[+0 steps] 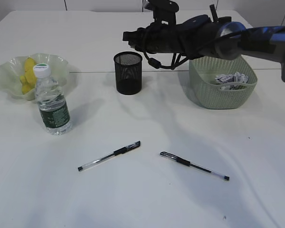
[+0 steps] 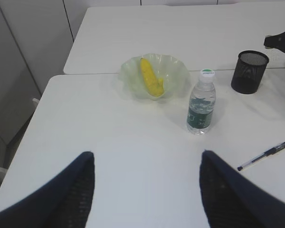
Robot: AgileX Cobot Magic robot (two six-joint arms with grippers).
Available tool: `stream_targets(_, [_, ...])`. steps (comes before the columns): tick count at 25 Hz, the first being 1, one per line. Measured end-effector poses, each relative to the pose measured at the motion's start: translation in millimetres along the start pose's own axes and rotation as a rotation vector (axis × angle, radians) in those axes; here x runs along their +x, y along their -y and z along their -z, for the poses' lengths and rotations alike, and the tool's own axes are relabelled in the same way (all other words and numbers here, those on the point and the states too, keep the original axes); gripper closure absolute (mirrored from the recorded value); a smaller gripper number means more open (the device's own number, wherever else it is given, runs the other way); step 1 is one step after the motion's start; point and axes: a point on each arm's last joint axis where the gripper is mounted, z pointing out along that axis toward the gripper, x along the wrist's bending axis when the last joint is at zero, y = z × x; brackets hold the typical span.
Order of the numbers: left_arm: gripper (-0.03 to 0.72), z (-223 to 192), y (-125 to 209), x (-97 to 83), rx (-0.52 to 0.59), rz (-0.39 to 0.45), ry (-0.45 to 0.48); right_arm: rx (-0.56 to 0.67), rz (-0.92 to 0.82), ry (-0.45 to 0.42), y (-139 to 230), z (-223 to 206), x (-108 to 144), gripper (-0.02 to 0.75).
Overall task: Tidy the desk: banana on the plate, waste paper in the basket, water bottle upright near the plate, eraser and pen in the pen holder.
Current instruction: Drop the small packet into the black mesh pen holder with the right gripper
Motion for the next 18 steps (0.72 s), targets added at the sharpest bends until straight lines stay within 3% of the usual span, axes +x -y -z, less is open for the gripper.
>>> stream_targets(8, [0.204, 0.0, 1.1, -0.1, 0.012, 0.001, 0.001, -0.044, 0.006, -0.034, -9.7, -9.4, 2.8, 0.573])
stream_targets(18, [0.204, -0.1, 1.7, -0.2, 0.019, 0.001, 0.002, -0.001, -0.059, -0.048, 15.7, -27.0, -5.9, 0.573])
